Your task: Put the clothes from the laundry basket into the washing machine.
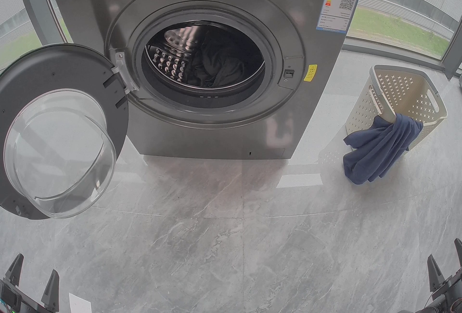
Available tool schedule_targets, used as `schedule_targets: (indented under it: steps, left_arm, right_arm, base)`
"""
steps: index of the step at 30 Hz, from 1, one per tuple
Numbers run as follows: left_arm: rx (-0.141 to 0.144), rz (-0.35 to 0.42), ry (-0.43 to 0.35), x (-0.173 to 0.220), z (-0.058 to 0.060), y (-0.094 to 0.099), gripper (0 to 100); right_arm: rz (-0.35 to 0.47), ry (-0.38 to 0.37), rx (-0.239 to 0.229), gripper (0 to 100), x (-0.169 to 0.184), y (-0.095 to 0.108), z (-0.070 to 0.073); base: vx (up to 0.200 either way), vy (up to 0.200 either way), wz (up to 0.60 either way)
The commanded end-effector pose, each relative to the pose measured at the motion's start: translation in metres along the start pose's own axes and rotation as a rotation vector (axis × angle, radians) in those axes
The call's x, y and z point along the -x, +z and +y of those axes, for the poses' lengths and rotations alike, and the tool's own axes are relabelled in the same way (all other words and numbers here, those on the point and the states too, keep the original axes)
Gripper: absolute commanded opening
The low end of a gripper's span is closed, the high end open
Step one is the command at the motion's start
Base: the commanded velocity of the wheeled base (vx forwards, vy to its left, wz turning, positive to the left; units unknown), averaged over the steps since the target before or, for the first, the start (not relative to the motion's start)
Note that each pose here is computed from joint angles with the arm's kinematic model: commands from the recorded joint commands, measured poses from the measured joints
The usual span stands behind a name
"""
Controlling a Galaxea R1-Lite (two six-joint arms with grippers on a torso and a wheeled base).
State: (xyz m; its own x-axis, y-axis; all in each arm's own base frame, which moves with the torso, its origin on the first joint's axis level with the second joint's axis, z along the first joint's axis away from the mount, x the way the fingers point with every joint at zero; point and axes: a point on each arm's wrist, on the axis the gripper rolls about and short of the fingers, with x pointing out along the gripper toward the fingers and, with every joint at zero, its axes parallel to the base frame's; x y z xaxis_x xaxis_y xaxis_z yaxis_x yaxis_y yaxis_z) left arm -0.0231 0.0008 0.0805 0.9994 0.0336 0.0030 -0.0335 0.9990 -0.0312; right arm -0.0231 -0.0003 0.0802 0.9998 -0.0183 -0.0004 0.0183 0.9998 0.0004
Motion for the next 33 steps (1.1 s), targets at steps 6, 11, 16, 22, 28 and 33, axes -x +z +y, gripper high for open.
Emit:
schedule_targets:
  steps: [6,11,16,22,28,33]
  left_arm:
    - [0.002,0.006,0.003,-0.0004,0.0002,-0.0051,100]
    - [-0.002,0.006,0.002,-0.0004,0.0002,-0.0051,100]
    - [-0.001,0.006,0.002,-0.0004,0.0002,-0.0051,100]
    - [-0.002,0.005,-0.001,-0.0004,0.0001,-0.0050,100]
    - [-0.014,0.006,0.003,-0.0004,0.0002,-0.0051,100]
    - [-0.014,0.006,0.002,-0.0004,0.0002,-0.0051,100]
  right_arm:
    - [0.003,0.000,-0.001,100,-0.0002,-0.0048,0.0000]
    - [0.004,0.000,0.000,100,-0.0003,-0.0047,0.0000]
    - [0.003,0.000,0.000,100,-0.0002,-0.0048,0.0000]
    - [0.004,0.000,0.000,100,-0.0002,-0.0049,0.0000]
    - [0.003,0.000,0.000,100,-0.0002,-0.0048,0.0000]
    - [0.003,0.000,0.000,100,-0.0002,-0.0048,0.0000]
  base:
    - [0.000,-0.200,0.00]
    - [0.000,-0.160,0.00]
    - [0.000,0.000,0.00]
    - [0.000,0.000,0.00]
    - [0.000,-0.200,0.00]
    - [0.000,-0.200,0.00]
